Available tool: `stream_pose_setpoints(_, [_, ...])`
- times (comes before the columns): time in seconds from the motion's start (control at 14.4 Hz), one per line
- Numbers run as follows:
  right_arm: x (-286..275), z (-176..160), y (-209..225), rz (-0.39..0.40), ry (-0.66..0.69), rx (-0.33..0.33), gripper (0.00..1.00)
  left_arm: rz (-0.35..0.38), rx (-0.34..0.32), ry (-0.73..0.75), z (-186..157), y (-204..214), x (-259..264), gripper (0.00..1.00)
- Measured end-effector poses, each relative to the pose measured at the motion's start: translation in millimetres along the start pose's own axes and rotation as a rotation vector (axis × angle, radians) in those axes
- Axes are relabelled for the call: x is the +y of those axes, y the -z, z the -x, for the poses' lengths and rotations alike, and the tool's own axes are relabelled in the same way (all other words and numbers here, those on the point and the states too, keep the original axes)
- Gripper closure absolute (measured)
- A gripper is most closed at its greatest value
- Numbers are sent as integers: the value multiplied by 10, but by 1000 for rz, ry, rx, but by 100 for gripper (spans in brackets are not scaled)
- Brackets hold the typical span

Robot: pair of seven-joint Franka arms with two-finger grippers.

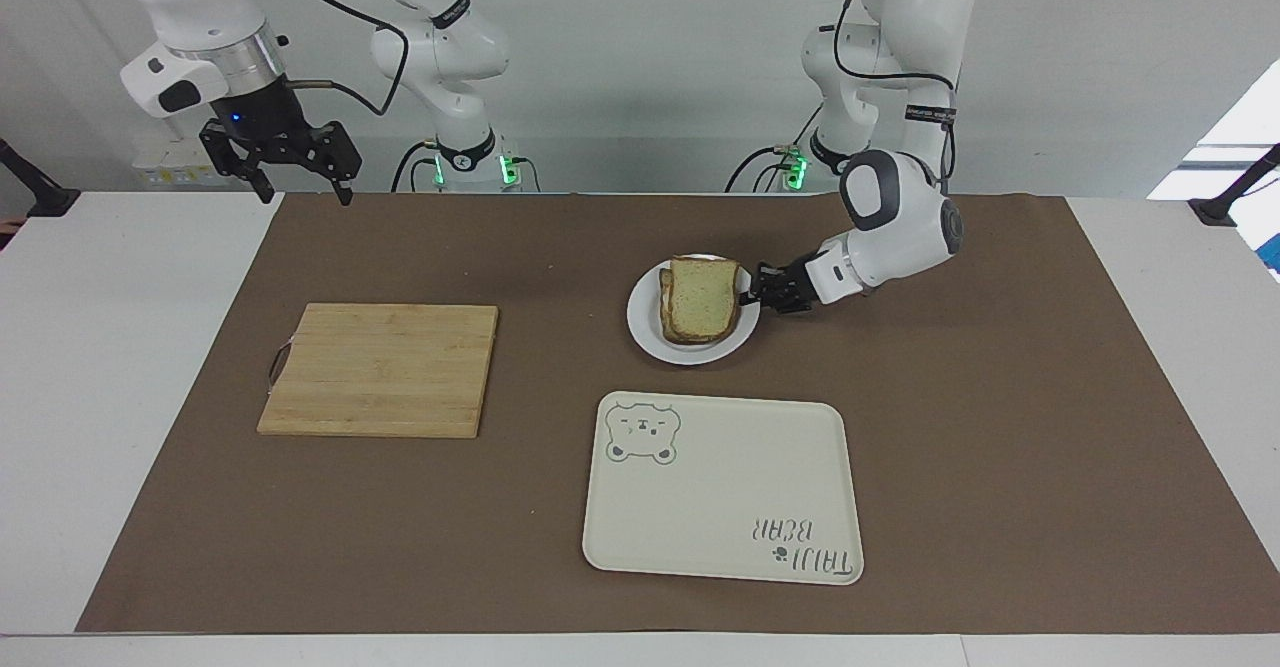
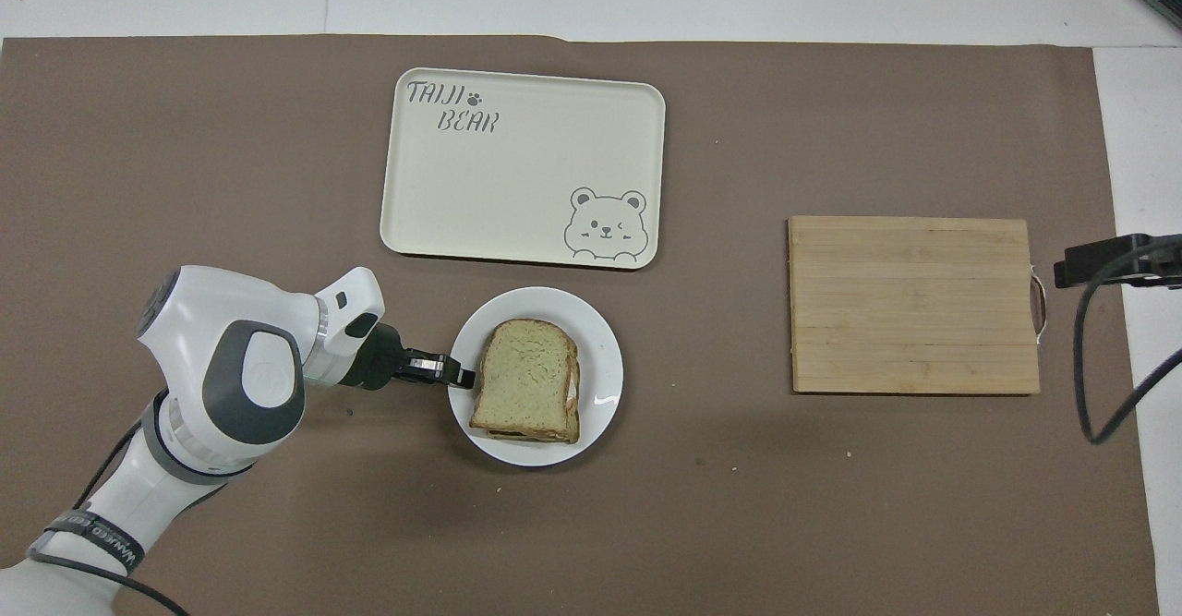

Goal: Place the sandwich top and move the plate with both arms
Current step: 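Grasp the white plate rim with the left gripper, then slide the plate with the left gripper onto the bear tray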

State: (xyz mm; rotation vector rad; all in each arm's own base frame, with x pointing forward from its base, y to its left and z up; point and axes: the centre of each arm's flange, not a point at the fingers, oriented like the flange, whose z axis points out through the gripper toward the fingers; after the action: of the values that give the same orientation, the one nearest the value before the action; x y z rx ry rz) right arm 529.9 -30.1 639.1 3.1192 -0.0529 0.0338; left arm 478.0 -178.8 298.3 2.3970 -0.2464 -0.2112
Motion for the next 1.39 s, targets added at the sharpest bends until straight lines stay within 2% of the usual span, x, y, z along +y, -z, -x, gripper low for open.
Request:
stream_pose_setpoints(0.35, [13,61,56,18,1,-34,0,132,9,-19,-18,167,-56,91])
stream_pose_setpoints(0.62, [16,115,162,18,1,-34,0,184,28,-46,-249,454,10,91])
stream_pose_setpoints(0.9, [-8,115,163,17,5,-34,0,216,56,-100,-688,695,176,91])
stream_pose_setpoints(1.18, [2,115,163,17,3,-34,0,244,77,-92,-1218,943,353,91])
stream_pose_setpoints(1.39, [2,115,163,17,4,-34,0,271,68,-89,-1638,871,231,91])
